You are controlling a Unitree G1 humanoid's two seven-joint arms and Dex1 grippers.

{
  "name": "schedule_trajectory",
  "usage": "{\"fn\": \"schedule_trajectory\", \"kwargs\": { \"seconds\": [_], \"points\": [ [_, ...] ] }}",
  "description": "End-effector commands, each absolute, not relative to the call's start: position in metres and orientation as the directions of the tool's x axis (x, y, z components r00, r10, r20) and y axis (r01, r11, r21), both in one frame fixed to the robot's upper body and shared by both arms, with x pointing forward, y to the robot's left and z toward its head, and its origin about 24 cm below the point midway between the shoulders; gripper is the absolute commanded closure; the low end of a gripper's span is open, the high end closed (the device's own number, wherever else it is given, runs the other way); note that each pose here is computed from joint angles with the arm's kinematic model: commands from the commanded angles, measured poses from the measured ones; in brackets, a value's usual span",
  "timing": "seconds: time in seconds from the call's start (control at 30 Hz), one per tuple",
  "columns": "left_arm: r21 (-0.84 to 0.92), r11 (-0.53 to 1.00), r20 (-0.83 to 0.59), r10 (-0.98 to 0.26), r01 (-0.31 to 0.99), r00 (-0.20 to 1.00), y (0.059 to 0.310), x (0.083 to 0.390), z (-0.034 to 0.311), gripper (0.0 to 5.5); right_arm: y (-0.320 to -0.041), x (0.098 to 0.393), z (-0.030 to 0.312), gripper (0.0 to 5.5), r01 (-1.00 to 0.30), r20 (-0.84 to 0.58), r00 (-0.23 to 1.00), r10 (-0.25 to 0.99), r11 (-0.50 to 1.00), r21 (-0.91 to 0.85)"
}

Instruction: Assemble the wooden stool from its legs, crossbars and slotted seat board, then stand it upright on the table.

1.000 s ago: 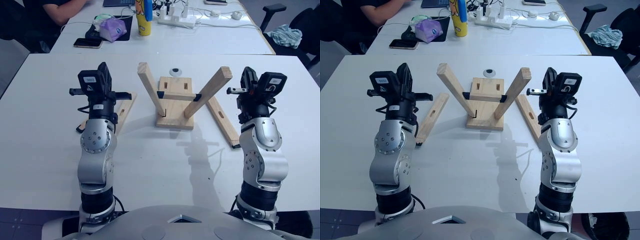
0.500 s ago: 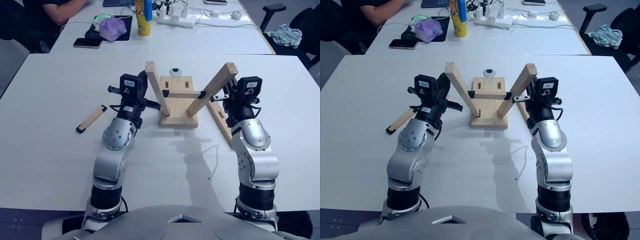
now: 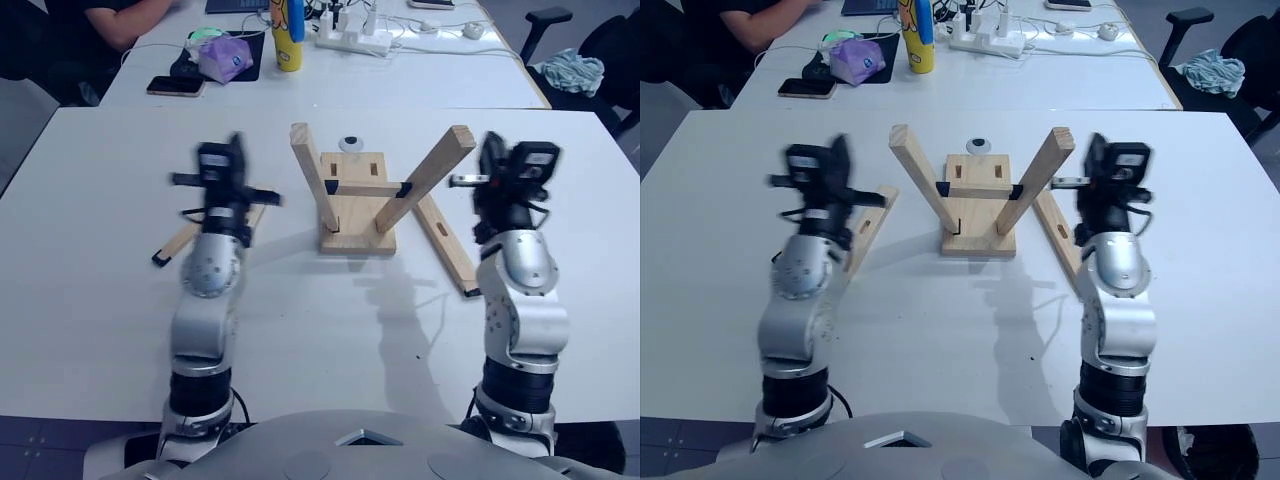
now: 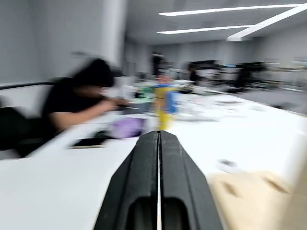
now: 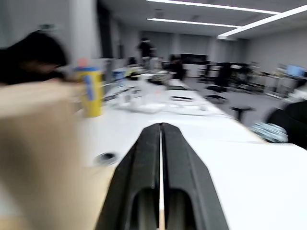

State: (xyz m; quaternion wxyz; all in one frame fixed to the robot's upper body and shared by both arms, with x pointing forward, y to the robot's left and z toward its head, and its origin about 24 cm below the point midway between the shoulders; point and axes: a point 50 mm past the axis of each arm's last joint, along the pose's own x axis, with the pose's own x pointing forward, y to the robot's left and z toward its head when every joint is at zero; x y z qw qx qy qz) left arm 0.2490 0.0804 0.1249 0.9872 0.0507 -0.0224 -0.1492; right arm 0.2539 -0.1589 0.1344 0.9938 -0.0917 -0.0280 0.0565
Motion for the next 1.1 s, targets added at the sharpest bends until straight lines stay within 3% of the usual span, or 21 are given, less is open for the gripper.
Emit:
{"fn": "schedule_trajectory", "kwargs": {
  "seconds": [0.03, 0.23, 0.33, 0.43, 0.53, 0.67, 0.9, 1.1],
  "points": [
    [0.111, 0.834, -0.245, -0.504, 0.541, 0.828, 0.053, 0.234, 0.089, 5.48, -0.144, 0.241, 0.087, 5.50, -0.284, -0.266, 0.937, 0.227, 0.939, -0.197],
    [0.204, 0.898, -0.419, -0.281, 0.391, 0.864, 0.093, 0.232, 0.066, 5.48, -0.166, 0.242, 0.080, 5.50, -0.206, -0.320, 0.939, 0.127, 0.952, -0.226],
    [0.215, 0.887, -0.483, -0.268, 0.409, 0.834, 0.097, 0.225, 0.054, 5.48, -0.167, 0.236, 0.067, 5.50, -0.249, -0.390, 0.908, 0.150, 0.943, -0.219],
    [0.176, 0.882, -0.492, -0.305, 0.436, 0.815, 0.091, 0.220, 0.050, 5.48, -0.157, 0.228, 0.053, 5.50, -0.366, -0.469, 0.844, 0.259, 0.919, -0.150],
    [0.137, 0.895, -0.424, -0.335, 0.424, 0.842, 0.086, 0.223, 0.059, 5.48, -0.135, 0.222, 0.053, 5.50, -0.515, -0.449, 0.778, 0.439, 0.855, -0.056],
    [0.083, 0.916, -0.266, -0.360, 0.393, 0.894, 0.090, 0.229, 0.076, 5.48, -0.127, 0.225, 0.053, 5.50, -0.554, -0.329, 0.782, 0.530, 0.832, 0.025],
    [0.085, 0.935, -0.110, -0.336, 0.345, 0.936, 0.107, 0.232, 0.088, 5.48, -0.108, 0.243, 0.017, 5.50, -0.469, -0.338, 0.829, 0.445, 0.883, 0.013],
    [0.058, 0.948, 0.051, -0.315, 0.312, 0.948, 0.120, 0.239, 0.112, 5.48, -0.106, 0.232, -0.017, 5.50, -0.379, -0.418, 0.834, 0.360, 0.924, 0.039]
  ]
}}
